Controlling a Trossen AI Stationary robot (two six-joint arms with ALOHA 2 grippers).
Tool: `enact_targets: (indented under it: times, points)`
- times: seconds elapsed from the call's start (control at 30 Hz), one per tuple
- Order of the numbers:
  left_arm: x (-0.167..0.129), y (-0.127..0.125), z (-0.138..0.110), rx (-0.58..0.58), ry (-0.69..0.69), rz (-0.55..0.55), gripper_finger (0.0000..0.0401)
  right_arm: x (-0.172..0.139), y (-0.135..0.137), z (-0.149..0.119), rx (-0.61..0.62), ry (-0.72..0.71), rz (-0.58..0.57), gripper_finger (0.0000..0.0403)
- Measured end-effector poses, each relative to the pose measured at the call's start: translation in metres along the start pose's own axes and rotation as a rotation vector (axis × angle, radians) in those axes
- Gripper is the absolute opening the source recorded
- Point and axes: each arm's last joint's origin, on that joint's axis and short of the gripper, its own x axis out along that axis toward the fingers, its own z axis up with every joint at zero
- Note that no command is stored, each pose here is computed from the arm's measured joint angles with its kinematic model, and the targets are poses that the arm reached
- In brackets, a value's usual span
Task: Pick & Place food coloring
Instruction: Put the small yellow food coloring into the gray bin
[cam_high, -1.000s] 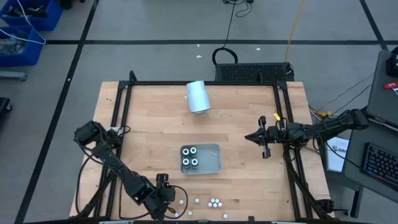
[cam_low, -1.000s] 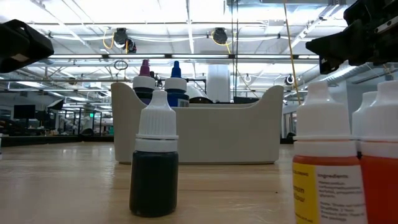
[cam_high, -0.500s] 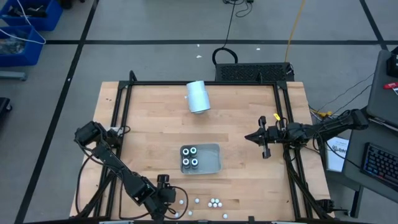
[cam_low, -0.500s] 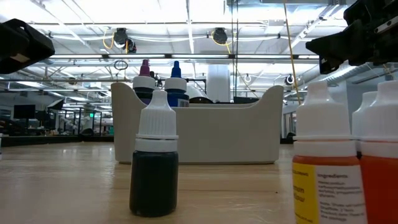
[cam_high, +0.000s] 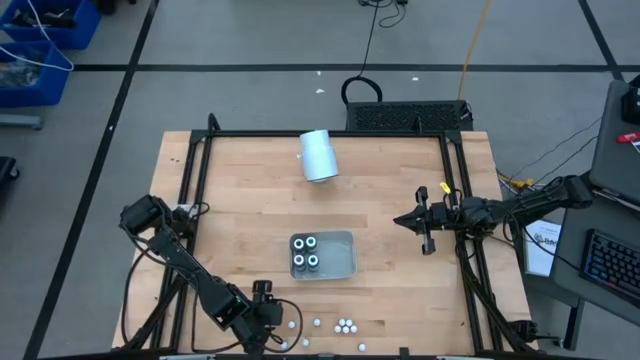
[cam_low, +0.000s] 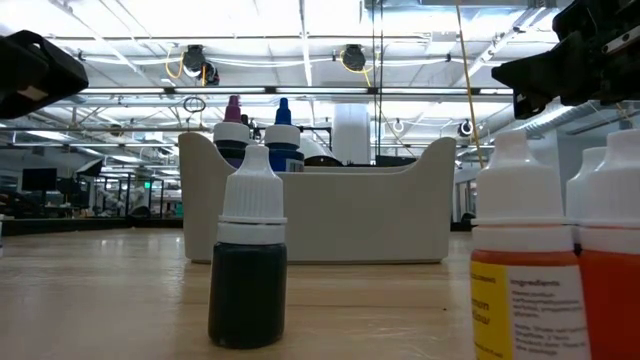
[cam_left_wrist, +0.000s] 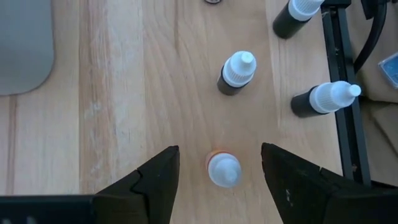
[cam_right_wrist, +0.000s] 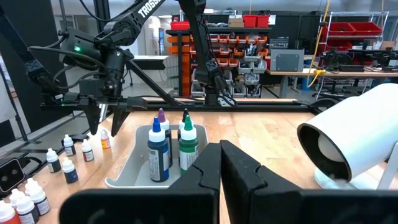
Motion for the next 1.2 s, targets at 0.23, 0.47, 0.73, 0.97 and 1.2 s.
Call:
enact_targets:
  times: [0.23, 0.47, 0.73, 0.97, 1.2]
  points:
    - [0.0, 0.0, 0.0, -0.011, -0.001, 0.0, 0.023, 0.0, 0.0, 0.0, 0.0, 0.0, 0.0, 0.0]
    - [0.0, -0.001, 0.0, -0.038, -0.019, 0.016, 0.023, 0.0, 0.0, 0.0, 0.0, 0.0, 0.0, 0.0]
    - [0.022, -0.007, -0.006, -0.031, 0.021, -0.031, 0.023, 0.0, 0.0, 0.0, 0.0, 0.0, 0.0, 0.0]
    - [0.023, -0.006, -0.006, -0.022, 0.029, -0.023, 0.023, 0.0, 0.0, 0.0, 0.001, -0.004, 0.0, 0.0]
    - [0.006, -0.006, 0.0, -0.033, 0.004, -0.069, 0.023, 0.0, 0.0, 0.0, 0.001, -0.004, 0.0, 0.0]
